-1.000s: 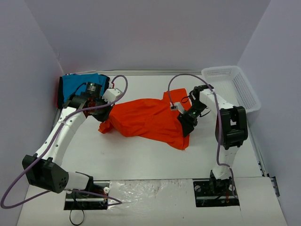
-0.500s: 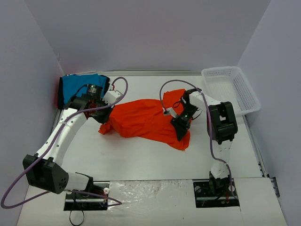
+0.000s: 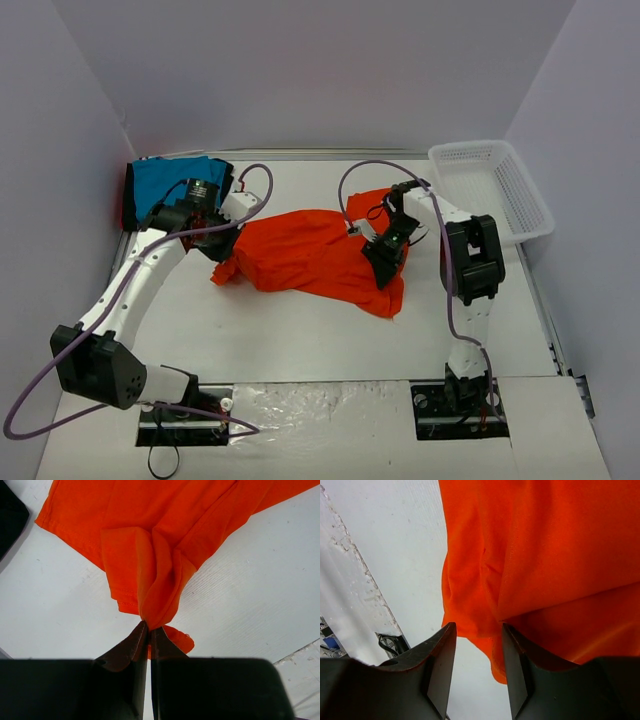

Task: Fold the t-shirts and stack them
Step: Flatten out the tshirt

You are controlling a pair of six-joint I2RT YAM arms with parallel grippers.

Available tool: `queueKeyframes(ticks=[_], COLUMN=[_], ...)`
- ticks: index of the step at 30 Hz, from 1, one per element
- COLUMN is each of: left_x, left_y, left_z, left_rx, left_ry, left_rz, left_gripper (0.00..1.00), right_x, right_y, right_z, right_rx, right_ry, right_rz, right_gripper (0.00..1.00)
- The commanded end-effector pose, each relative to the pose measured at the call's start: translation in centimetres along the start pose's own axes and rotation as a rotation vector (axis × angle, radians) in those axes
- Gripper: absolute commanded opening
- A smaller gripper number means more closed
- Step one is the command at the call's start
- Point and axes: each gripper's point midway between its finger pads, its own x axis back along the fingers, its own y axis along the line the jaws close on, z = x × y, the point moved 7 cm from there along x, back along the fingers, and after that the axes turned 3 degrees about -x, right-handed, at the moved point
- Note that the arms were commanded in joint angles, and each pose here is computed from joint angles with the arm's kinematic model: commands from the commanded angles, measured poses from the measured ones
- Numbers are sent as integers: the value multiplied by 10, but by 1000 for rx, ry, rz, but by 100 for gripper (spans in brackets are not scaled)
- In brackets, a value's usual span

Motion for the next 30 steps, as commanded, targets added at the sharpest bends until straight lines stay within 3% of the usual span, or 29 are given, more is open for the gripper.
queueKeyframes(ticks=[1, 20, 30], left_x=[2, -1, 0], left_y=[0, -2, -1], left_z=[-2, 1, 2], left_rx=[5, 9, 17], left_ry=[-26, -32, -37], left_rz=[-1, 18, 22], left_gripper=[2, 2, 2], right_x=[-1, 2, -1], right_y=[-5, -20, -10], right_z=[4, 6, 3], right_rx=[-45, -92, -68], right_ry=[37, 26, 21], right_rz=[-11, 38, -3], right_gripper=[37, 37, 23])
